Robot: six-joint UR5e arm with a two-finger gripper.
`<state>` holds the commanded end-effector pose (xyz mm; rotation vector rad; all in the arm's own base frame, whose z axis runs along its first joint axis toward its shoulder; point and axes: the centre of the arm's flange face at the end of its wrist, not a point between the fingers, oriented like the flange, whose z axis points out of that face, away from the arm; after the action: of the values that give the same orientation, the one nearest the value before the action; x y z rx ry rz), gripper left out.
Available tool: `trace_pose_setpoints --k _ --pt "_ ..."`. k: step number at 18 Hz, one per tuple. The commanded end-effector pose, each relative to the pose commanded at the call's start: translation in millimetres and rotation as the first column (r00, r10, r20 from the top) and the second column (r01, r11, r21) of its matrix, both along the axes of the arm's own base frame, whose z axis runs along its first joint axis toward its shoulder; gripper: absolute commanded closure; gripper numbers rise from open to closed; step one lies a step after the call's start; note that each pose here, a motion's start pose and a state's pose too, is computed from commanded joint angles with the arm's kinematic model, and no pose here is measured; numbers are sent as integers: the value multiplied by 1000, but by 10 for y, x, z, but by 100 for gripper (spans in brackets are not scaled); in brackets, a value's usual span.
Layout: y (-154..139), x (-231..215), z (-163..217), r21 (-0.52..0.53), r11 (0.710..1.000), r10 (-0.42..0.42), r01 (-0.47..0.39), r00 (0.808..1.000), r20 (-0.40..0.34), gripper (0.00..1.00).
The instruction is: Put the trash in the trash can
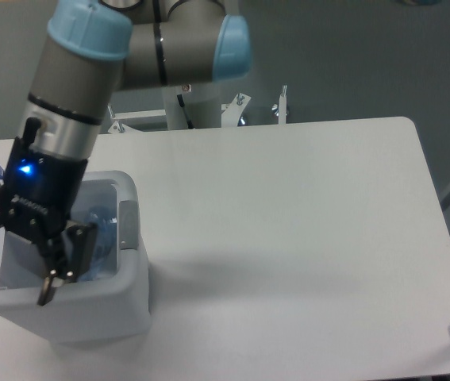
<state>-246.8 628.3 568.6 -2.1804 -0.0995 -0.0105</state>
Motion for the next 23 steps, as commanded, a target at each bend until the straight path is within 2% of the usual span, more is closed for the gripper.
trace_pose_setpoints --k 5,8,11,14,17,18,20,23 --pt "-501 -863 136 11 988 156 -156 988 -17 0" --pt "-736 -1299 39 -35 963 266 -269 962 -57 0" --pt "-915 -1590 -120 -94 936 325 -339 936 -137 0" --pt "-1111 -1812 -274 -171 928 284 -330 927 -245 0" --pt "-1302 -1968 -410 -298 892 235 -340 912 -337 0" --pt "-1348 -1995 -459 -347 875 201 -338 906 -373 0" --pt "-1469 -2045 -555 -470 816 115 -336 892 -437 0" --pt "-1648 -2032 -589 -592 752 -9 -291 893 -450 0"
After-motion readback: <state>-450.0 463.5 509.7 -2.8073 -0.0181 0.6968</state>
